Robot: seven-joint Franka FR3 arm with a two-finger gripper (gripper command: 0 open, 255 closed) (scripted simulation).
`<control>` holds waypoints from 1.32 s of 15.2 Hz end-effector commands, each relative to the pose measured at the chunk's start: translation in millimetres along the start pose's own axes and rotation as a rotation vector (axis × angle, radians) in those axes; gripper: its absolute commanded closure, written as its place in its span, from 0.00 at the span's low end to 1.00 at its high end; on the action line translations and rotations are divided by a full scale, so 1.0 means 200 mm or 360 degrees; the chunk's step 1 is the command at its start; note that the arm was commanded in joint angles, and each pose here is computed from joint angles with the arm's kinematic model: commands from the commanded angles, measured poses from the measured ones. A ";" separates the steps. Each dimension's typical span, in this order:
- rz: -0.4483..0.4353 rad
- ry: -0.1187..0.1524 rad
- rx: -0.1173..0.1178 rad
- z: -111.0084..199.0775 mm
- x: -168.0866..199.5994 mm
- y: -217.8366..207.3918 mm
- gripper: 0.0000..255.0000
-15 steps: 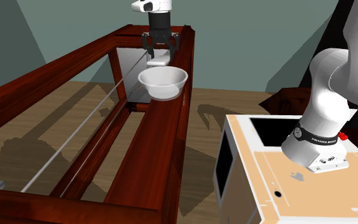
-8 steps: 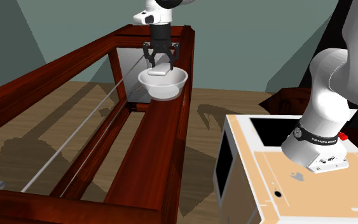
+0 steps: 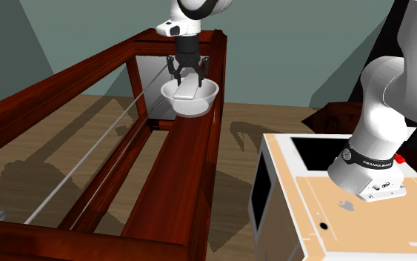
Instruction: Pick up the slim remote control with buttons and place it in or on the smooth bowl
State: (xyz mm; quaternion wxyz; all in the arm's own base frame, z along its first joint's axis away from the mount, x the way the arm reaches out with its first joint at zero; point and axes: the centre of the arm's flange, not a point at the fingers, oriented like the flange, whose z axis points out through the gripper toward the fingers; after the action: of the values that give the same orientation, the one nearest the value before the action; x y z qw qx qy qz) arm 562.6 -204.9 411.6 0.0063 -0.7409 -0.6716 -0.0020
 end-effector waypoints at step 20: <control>0.0002 0.0000 0.0002 -0.25 0.00 0.00 0.00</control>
State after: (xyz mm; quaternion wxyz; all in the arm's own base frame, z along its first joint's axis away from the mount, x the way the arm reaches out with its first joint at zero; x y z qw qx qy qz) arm 562.7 -206.1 460.6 0.0067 -0.7413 -0.6711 -0.0015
